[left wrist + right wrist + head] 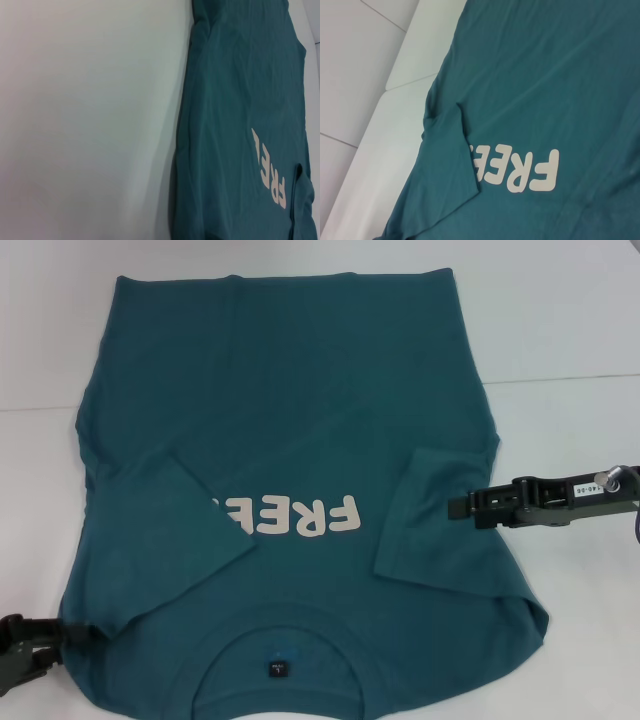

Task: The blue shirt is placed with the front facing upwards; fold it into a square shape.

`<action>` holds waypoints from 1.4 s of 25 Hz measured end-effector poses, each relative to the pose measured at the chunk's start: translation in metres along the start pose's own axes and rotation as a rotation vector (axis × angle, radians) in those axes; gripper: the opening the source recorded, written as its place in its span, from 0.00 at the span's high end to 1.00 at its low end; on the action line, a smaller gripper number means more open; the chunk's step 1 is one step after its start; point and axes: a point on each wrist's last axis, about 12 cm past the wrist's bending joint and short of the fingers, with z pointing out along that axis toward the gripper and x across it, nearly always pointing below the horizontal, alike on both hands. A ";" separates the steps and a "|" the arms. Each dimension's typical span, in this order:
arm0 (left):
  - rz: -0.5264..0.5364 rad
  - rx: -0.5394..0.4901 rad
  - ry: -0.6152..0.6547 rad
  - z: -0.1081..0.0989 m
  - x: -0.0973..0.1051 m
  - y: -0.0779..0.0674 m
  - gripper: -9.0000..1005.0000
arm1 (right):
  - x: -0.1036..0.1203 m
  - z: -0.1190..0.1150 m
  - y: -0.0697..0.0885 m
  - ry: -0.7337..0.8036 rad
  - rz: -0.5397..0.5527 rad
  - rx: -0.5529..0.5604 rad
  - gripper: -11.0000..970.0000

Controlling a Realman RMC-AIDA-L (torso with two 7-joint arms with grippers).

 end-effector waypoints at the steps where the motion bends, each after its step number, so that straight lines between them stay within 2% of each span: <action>1: 0.000 0.000 0.000 0.000 0.000 0.000 0.54 | 0.000 0.000 0.000 0.000 0.000 0.000 0.27; 8: 0.013 0.000 -0.001 0.000 0.000 0.000 0.84 | 0.000 -0.001 0.000 0.002 0.000 -0.001 0.27; 11: 0.044 0.035 -0.001 -0.001 0.000 -0.003 0.87 | 0.000 -0.001 0.000 0.004 -0.001 -0.003 0.27; 17: 0.120 0.208 -0.025 -0.007 0.003 -0.016 0.95 | 0.004 -0.005 -0.001 0.019 -0.010 -0.012 0.27; 19: 0.131 0.241 -0.034 -0.008 0.003 -0.017 0.94 | 0.006 -0.010 -0.005 0.021 -0.005 -0.007 0.27; 24: 0.124 0.225 -0.043 -0.009 0.003 -0.014 0.94 | 0.012 -0.022 -0.013 0.025 0.017 0.007 0.27; 29: 0.112 0.193 -0.059 -0.006 0.003 -0.009 0.94 | 0.025 -0.050 -0.022 0.084 0.047 0.004 0.27; 35: 0.119 0.197 -0.062 -0.004 0.002 -0.011 0.94 | 0.044 -0.080 -0.035 0.139 0.102 0.031 0.27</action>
